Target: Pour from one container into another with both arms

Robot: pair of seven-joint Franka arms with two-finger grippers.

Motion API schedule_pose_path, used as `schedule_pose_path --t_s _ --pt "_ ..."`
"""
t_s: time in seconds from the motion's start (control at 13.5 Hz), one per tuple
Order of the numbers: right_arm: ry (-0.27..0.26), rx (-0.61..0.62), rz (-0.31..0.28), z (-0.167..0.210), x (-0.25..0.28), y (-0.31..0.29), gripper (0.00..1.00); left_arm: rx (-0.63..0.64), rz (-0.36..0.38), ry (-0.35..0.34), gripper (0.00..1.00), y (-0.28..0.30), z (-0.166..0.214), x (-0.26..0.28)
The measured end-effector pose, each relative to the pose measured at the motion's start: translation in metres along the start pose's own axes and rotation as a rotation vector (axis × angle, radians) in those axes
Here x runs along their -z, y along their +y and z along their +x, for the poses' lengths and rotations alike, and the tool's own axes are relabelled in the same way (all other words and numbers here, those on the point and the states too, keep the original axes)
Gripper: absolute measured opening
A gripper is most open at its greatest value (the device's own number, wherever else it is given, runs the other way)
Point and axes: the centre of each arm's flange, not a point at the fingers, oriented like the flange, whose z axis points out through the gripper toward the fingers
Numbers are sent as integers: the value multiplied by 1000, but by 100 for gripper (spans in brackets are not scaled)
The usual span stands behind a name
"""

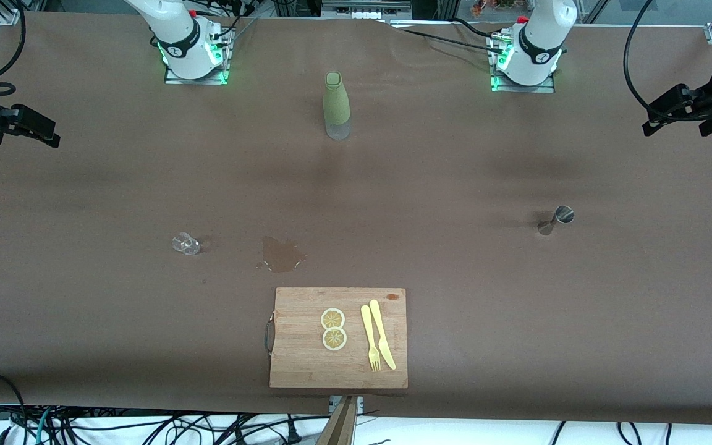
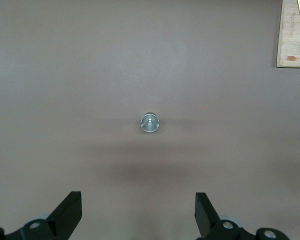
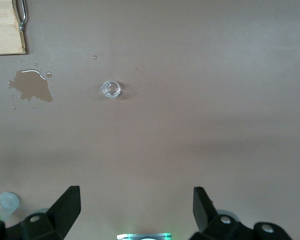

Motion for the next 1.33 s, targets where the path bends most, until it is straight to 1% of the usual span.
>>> schedule_pose_path --t_s 0.74,0.89,1.11,1.33 --pt "0 0 0 0 0 0 100 -5 0 0 100 -1 0 0" --pt "0 -1 0 0 0 1 100 -73 -1 -1 100 -12 3 -3" --pt "0 -7 0 0 0 4 100 -205 -4 -12 100 -60 16 -22" --pt "-11 -28 0 3 -6 15 100 -332 -36 -34 100 -94 31 -50"
